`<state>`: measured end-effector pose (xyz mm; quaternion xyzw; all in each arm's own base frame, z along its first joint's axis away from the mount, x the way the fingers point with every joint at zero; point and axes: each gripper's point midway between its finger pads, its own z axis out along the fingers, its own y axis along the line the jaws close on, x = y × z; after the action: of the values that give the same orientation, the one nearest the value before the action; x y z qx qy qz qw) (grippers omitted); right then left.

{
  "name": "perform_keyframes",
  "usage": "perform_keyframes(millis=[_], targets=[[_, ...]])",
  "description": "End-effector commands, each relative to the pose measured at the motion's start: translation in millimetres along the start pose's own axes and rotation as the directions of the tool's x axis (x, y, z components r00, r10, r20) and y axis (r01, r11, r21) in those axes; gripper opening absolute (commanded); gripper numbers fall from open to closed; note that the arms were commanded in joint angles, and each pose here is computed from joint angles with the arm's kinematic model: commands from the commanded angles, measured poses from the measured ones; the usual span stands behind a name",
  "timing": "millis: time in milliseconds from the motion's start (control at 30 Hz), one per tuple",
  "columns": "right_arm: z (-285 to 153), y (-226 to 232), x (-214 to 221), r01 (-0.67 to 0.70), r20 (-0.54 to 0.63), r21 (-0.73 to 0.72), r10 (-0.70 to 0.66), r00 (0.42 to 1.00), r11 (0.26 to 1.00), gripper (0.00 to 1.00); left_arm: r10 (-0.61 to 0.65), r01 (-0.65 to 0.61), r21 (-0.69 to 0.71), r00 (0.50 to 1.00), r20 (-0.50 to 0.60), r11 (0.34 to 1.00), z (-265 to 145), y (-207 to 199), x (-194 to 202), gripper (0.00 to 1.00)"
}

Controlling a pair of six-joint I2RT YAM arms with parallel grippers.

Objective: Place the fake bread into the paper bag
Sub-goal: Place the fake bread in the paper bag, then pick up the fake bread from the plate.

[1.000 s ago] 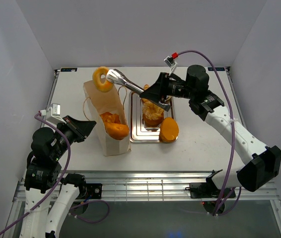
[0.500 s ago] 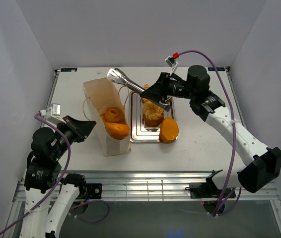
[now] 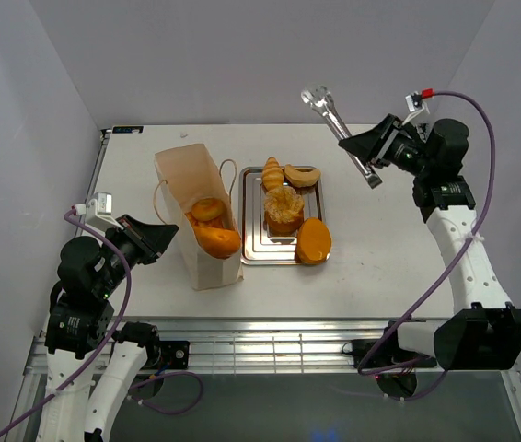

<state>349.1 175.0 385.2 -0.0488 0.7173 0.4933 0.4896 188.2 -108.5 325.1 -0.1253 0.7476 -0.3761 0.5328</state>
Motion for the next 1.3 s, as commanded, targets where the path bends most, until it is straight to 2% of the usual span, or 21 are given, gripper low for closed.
perform_keyframes(millis=[0,200,400,767,967,1133,1267], targets=[[-22,-26,21,-0.043,-0.037,0.019,0.044,0.998,0.999,0.46,0.02,-0.02,0.009,1.0,0.019,1.0,-5,-6,-7,0.0],[-40,-111,67,-0.185,-0.074,0.171,0.2,0.977,0.968,0.46,0.015,-0.015,0.012,1.0,-0.001,1.0,-1,-2,0,0.0],[-32,-154,112,-0.319,-0.121,0.207,0.348,0.93,0.925,0.46,0.024,-0.024,0.019,1.0,0.002,1.0,-1,-4,-2,0.0],[-28,-175,156,-0.53,-0.129,0.206,0.56,0.819,0.823,0.47,0.021,-0.021,0.013,1.0,-0.002,1.0,2,-2,-1,0.0],[-27,-183,164,-0.579,-0.119,0.222,0.611,0.783,0.785,0.47,0.016,-0.016,0.016,1.0,-0.009,1.0,3,-1,2,0.0],[-23,-187,167,-0.659,-0.093,0.229,0.69,0.718,0.717,0.49,0.016,-0.016,0.01,1.0,-0.004,1.0,4,0,0,0.0],[-22,-191,169,-0.688,-0.06,0.251,0.721,0.691,0.68,0.5,0.014,-0.014,0.008,1.0,-0.006,1.0,4,1,1,0.0]])
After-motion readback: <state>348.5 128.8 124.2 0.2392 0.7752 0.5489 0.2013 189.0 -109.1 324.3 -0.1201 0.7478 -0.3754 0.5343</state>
